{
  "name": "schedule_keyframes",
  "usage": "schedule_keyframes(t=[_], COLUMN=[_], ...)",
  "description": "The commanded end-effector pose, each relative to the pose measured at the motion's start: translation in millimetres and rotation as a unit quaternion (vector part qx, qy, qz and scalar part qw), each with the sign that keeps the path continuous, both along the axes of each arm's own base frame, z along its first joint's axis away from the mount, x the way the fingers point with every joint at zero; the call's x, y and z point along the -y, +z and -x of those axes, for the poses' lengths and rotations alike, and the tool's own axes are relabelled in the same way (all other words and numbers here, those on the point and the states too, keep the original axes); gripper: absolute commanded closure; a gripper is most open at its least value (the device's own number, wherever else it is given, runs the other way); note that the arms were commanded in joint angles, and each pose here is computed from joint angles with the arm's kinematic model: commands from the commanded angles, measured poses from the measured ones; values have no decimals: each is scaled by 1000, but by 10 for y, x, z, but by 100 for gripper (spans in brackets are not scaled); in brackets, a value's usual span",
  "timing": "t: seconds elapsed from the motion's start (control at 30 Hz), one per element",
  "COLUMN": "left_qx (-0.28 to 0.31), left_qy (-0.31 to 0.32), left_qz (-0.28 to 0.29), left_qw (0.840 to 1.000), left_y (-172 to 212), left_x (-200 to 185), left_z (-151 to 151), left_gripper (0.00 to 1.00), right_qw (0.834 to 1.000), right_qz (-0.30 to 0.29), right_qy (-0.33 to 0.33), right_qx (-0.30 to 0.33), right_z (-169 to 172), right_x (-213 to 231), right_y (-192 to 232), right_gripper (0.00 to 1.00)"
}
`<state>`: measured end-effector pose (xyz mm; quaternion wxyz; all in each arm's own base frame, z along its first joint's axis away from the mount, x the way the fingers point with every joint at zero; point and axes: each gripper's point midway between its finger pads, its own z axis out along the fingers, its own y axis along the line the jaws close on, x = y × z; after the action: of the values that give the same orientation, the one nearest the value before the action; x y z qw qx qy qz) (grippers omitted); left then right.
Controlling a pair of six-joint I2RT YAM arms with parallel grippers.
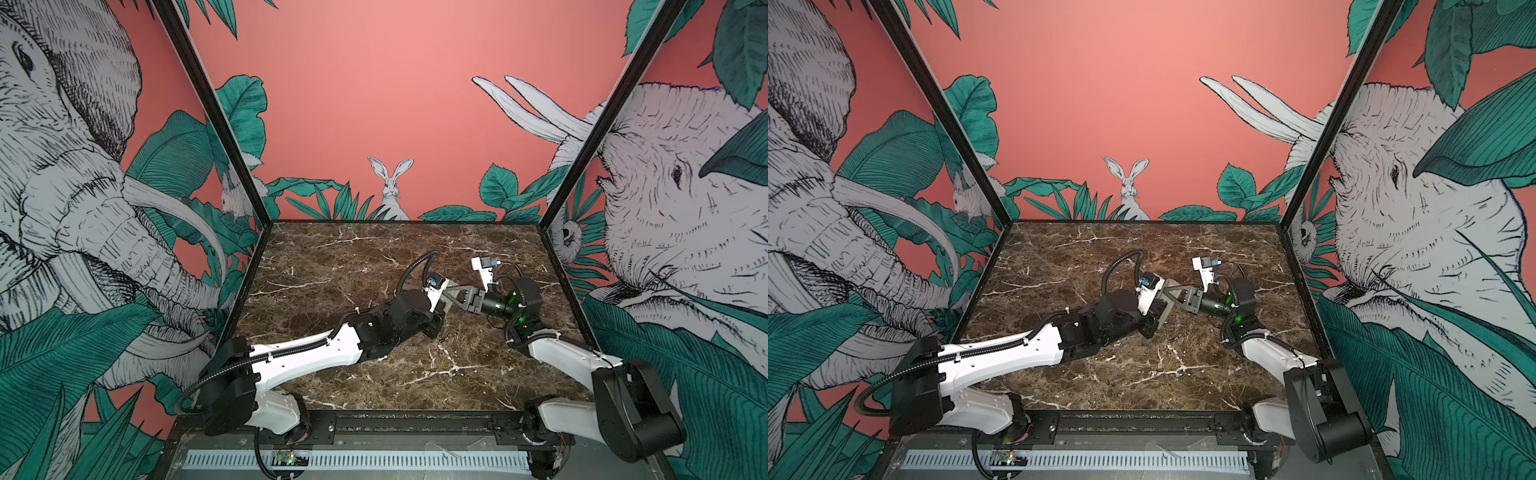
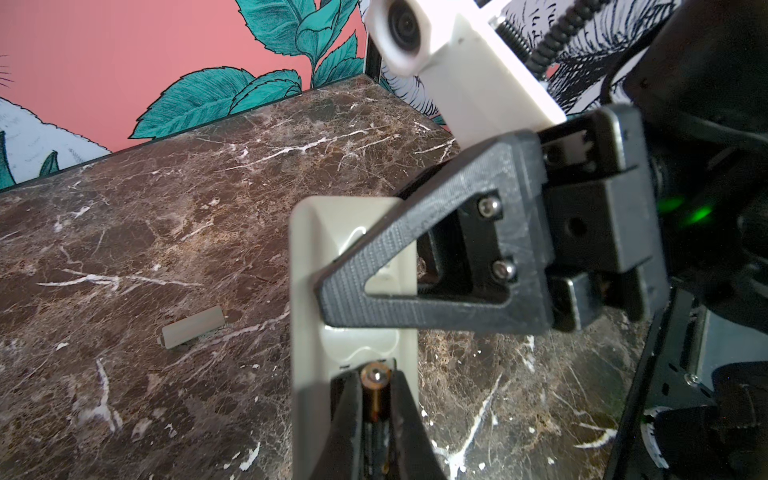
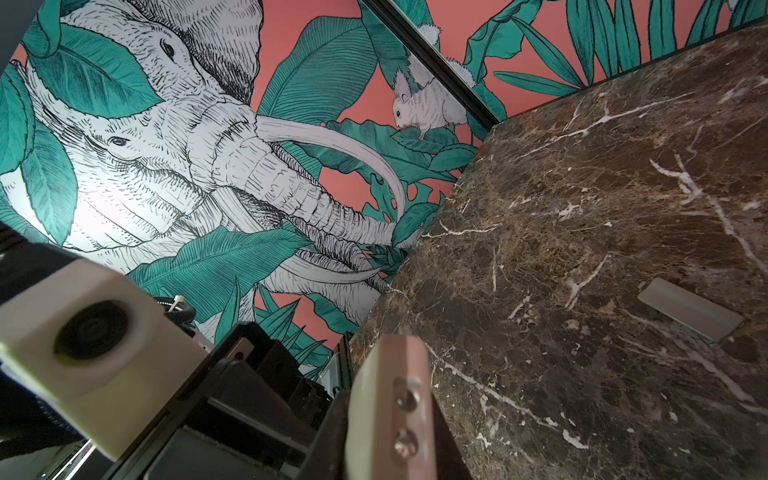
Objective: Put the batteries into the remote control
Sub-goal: 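Press the battery into the remote's compartment with the left gripper, then open it, then raise the open left gripper and reposition it above the remote's compartment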
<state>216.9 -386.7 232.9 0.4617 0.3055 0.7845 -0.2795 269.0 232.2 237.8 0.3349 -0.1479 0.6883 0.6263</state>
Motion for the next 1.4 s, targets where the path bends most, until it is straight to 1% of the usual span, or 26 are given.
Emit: schedule_keyframes(t=[0.0,0.4,0.7,1.2,1.37], left_qx=[-2,0,2,21,27], left_qy=[-7,-6,-10,-11,-11], left_qz=[9,11,13,-6,-10], left_qw=[1000,1000,1000,1000,1000], left_y=[25,49,77,191,243], left_x=[-20,-27,-11,-112,-145], left_z=[39,38,42,53,59], left_gripper=[96,81,77,63,60], right_qw=[998,999,999,999,998], right_qz=[-15,-12,-12,-11,-9], right_qy=[13,14,15,21,28], right_qx=[51,49,50,48,52], right_z=[28,34,40,61,84], right_x=[-27,-29,-26,-34,-39], right_y=[262,226,233,213,220], right_gripper=[100,100,100,100,100])
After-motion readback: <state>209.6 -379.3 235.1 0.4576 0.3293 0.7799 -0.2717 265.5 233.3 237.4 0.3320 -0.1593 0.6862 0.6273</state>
